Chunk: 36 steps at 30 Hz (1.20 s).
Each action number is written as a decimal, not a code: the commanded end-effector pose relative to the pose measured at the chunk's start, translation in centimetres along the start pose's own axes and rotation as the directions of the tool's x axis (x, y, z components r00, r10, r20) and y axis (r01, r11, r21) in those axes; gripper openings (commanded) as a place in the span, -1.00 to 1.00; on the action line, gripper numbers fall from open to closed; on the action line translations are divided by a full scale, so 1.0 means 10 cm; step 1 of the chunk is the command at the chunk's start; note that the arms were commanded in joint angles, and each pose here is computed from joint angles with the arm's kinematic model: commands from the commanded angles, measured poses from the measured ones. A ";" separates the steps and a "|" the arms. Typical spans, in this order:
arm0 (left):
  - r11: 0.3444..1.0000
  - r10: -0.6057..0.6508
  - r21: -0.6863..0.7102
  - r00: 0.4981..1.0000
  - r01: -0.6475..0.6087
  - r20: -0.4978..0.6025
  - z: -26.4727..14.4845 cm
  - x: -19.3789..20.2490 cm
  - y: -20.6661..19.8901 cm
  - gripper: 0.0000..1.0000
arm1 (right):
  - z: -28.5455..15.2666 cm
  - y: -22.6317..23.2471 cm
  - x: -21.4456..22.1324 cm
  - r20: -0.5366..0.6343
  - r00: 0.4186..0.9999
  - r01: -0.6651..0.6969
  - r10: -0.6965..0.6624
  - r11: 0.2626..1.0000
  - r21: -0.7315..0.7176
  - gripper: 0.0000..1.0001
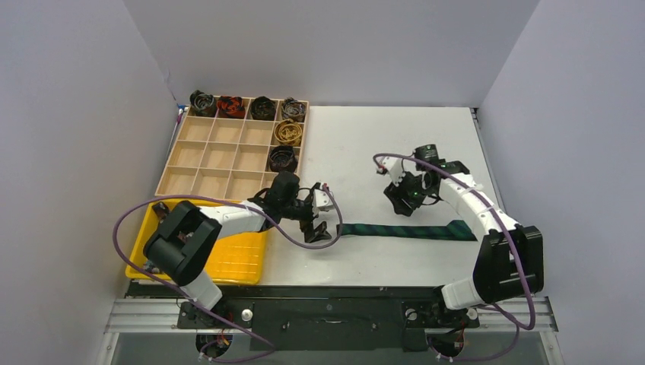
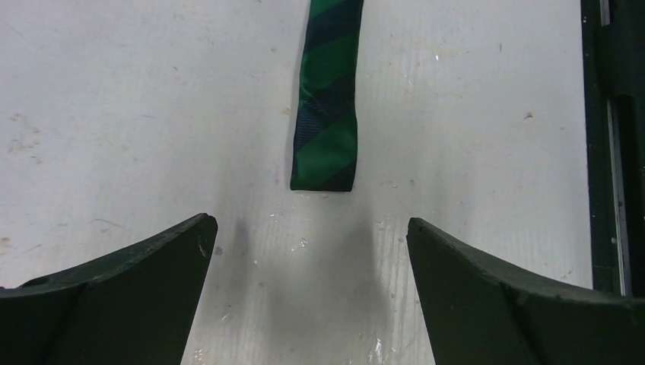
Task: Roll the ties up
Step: Roll the tie at the center of the board.
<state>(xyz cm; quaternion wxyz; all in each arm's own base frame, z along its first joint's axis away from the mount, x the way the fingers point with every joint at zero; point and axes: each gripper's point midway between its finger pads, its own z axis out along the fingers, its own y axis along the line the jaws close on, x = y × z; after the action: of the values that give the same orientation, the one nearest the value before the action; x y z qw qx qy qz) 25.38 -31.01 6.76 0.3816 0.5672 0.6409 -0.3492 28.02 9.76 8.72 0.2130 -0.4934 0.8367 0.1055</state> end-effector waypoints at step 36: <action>0.461 -0.887 -0.023 0.461 0.887 0.025 0.47 0.21 -0.07 0.19 | 0.81 0.62 -0.47 -0.025 0.598 -0.769 0.801 0.564 -0.300 -1.00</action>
<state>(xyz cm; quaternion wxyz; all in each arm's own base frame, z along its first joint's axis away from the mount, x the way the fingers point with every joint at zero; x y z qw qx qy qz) 24.68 -34.04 3.92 0.1559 0.1570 0.8418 -0.4923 25.40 19.86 4.17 0.1064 -0.0709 0.9270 0.3527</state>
